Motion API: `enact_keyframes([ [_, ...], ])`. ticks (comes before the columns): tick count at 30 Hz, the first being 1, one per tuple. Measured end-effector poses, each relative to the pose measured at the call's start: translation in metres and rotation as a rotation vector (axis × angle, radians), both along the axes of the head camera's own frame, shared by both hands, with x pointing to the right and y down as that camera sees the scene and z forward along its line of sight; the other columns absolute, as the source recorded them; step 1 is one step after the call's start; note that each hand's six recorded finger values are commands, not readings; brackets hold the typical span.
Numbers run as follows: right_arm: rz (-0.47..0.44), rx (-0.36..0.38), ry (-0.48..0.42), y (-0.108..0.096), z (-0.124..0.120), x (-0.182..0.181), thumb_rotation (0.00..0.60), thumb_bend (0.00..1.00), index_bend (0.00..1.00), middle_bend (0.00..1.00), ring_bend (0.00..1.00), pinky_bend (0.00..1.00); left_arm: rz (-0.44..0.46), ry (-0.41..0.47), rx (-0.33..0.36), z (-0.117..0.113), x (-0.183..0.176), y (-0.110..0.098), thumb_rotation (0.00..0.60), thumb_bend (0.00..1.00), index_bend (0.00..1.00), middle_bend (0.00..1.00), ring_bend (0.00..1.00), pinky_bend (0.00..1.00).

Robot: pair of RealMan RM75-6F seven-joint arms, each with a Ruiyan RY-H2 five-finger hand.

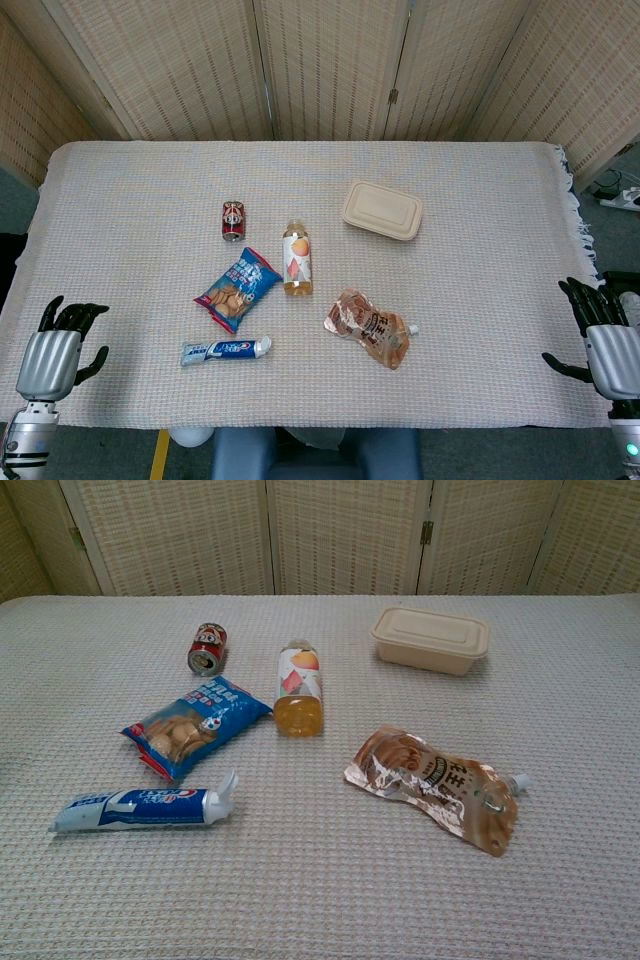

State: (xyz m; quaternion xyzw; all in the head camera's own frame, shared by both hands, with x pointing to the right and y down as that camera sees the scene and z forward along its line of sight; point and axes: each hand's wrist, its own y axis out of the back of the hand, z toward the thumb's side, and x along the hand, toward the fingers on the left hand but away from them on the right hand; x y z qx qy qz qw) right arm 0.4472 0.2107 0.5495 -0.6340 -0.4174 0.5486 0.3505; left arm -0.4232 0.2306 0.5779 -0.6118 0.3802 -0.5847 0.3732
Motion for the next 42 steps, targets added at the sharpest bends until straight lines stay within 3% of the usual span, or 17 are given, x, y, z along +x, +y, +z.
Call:
enact_keyframes([
  [8, -0.003, 0.032, -0.006, -0.003, -0.005, -0.001, 0.6, 0.12, 0.02, 0.08, 0.09, 0.0, 0.008, 0.005, 0.01, 0.0, 0.001, 0.0, 0.6, 0.41, 0.27, 0.29, 0.22, 0.1],
  [19, 0.011, 0.067, -0.006, -0.004, -0.016, 0.002, 0.6, 0.12, 0.01, 0.08, 0.08, 0.0, 0.114, 0.033, 0.02, 0.005, 0.021, -0.006, 0.6, 0.41, 0.3, 0.29, 0.24, 0.1],
  [30, 0.008, 0.062, -0.011, -0.004, -0.015, 0.0, 0.6, 0.12, 0.01, 0.08, 0.09, 0.0, 0.275, 0.097, -0.071, 0.033, 0.064, -0.008, 0.6, 0.38, 0.3, 0.29, 0.24, 0.1],
  [42, 0.009, 0.056, -0.01, -0.003, -0.014, 0.0, 0.6, 0.12, 0.01, 0.08, 0.09, 0.0, 0.461, 0.132, -0.221, 0.076, 0.125, 0.004, 0.6, 0.36, 0.3, 0.31, 0.26, 0.1],
])
